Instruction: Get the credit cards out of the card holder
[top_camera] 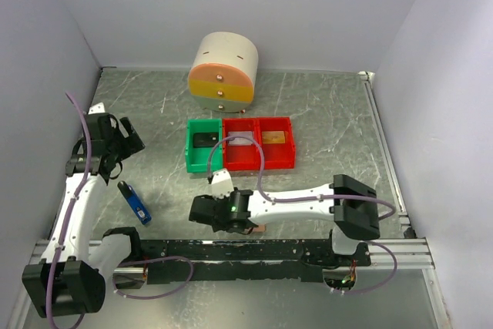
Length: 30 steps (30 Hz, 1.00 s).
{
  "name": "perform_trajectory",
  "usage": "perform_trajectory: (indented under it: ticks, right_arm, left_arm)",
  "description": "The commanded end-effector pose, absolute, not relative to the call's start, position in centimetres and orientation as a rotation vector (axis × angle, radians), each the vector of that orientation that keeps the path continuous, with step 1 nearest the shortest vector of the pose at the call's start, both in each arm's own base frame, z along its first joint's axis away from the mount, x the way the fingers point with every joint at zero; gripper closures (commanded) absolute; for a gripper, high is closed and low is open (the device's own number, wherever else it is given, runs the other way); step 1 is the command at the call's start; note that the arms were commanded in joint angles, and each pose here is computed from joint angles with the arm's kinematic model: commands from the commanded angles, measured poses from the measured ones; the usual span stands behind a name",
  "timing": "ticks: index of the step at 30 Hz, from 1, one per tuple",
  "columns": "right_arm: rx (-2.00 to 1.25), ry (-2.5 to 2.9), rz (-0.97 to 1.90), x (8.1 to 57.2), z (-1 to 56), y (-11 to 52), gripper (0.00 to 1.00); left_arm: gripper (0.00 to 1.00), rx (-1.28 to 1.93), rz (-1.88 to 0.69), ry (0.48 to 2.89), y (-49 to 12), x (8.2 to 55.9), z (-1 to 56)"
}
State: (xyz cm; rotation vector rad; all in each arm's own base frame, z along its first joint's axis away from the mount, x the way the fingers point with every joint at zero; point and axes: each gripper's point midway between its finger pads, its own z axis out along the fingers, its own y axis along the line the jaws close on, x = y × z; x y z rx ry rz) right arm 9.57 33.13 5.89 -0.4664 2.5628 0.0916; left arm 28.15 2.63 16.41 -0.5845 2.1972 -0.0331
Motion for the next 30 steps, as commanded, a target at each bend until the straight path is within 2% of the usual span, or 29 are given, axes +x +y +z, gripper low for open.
perform_trajectory:
  ticks: [1,8,15,19,24,30]
  right_arm:
    - [-0.421,2.446,0.333,10.5,9.5,35.9,0.46]
    - [-0.225,2.342,0.312,13.1,12.9,31.2,0.27]
    - [-0.061,2.304,0.397,13.9,12.8,25.7,0.14]
    - [0.031,2.303,0.486,14.7,12.1,23.5,0.12]
    - [0.096,2.295,0.598,14.1,10.3,22.4,0.12]
    - [0.171,2.335,0.569,13.4,8.2,20.7,0.12]
  left_arm:
    - [0.05,-0.586,-0.062,2.174,2.5,28.2,17.5]
    - [0.05,-0.587,-0.37,2.18,-1.9,27.1,17.3]
    - [0.05,-0.466,-0.769,2.094,-7.3,26.3,20.5]
    - [0.05,-0.428,-0.938,2.09,-9.5,25.4,20.3]
    - [0.05,-0.34,-1.016,2.046,-10.9,24.0,20.8]
    - [0.05,-0.214,-1.091,2.057,-13.7,23.3,19.7]
